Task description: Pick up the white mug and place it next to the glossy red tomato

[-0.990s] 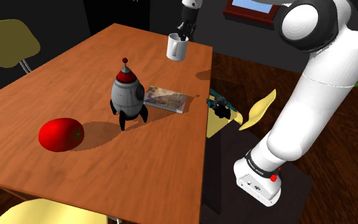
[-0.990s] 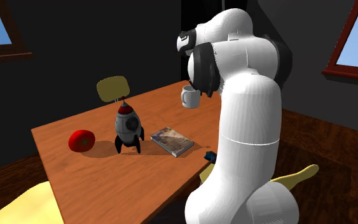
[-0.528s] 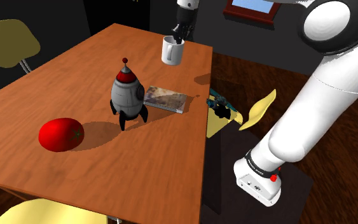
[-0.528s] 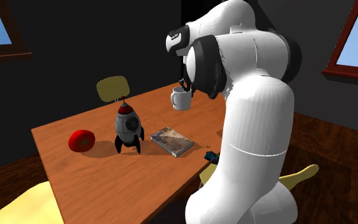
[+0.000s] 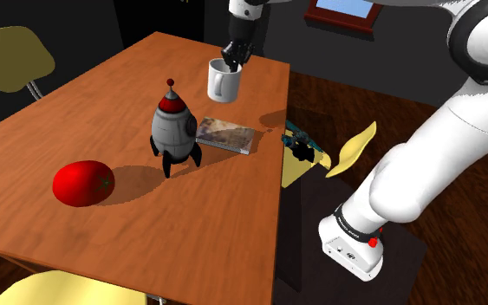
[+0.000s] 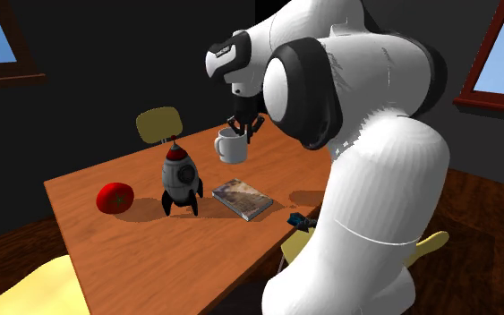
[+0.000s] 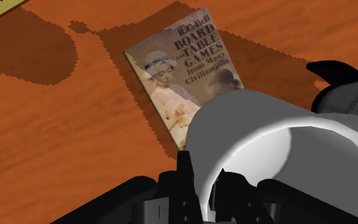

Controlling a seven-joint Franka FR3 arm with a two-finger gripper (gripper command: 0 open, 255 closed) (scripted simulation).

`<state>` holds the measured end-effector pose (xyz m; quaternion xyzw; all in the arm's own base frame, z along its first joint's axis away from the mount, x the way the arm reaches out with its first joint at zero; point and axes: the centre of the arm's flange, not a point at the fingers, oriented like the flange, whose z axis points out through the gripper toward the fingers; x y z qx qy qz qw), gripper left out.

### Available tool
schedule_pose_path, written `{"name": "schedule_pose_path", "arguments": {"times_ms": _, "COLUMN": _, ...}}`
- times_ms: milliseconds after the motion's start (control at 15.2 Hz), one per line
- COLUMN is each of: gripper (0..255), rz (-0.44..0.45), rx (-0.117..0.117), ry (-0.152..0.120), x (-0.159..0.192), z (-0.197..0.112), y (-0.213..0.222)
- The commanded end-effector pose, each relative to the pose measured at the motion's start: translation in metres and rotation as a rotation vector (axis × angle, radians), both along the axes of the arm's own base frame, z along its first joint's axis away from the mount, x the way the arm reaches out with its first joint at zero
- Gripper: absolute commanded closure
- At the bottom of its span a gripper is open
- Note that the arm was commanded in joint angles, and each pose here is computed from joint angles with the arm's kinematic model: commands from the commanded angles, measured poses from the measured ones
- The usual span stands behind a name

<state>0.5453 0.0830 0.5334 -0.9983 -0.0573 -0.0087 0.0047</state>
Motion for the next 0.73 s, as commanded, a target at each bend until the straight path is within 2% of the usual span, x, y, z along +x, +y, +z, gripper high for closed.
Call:
{"name": "schedule_pose_path", "arguments": {"times_ms": 0, "gripper": 255, "rz": -0.002, "rx": 0.000, "ry": 0.000, "x": -0.014, "z": 0.000, "y": 0.021}}
{"name": "schedule_pose_path", "arguments": {"times_ms": 660, "gripper": 255, "rz": -0.002, "rx": 0.000, "ry": 0.000, "x": -0.077, "z": 0.000, "y": 0.137}}
